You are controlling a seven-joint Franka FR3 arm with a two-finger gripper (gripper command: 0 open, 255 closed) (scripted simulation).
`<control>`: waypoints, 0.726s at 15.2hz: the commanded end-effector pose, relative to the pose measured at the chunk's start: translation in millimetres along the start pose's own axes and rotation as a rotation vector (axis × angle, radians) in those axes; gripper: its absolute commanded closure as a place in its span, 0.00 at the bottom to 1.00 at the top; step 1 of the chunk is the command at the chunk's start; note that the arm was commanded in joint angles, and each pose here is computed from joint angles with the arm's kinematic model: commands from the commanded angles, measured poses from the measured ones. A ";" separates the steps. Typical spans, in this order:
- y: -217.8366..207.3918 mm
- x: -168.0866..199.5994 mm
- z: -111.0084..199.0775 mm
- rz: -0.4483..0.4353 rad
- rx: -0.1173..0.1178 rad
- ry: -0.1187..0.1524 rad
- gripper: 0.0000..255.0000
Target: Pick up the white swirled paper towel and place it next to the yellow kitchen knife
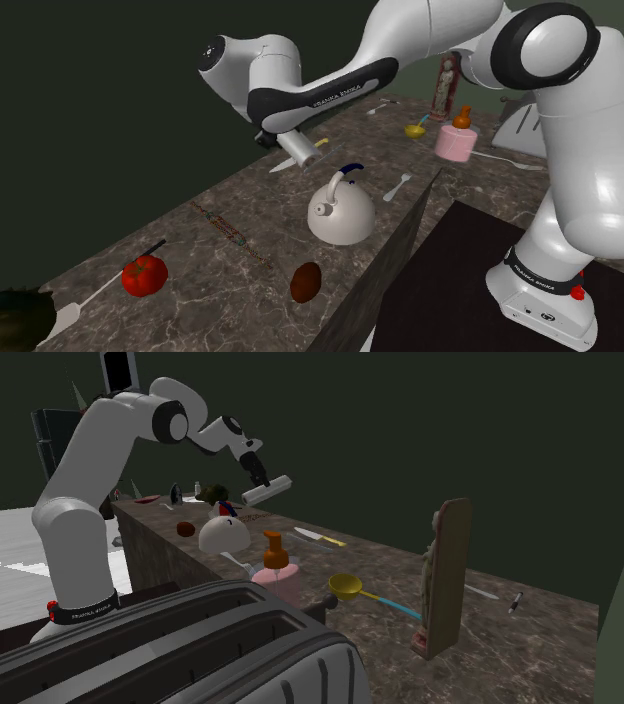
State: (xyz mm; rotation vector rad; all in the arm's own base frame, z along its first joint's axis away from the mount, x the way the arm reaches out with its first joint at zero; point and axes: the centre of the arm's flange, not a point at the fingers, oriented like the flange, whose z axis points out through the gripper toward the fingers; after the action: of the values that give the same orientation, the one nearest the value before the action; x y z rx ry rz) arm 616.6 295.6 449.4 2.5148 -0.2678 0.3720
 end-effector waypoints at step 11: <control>-32.0 -20.4 50.2 0.000 0.000 0.000 1.00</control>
State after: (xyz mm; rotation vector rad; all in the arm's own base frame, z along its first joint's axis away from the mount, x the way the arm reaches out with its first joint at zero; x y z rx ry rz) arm 616.4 293.3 392.1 2.5150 -0.2677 0.3719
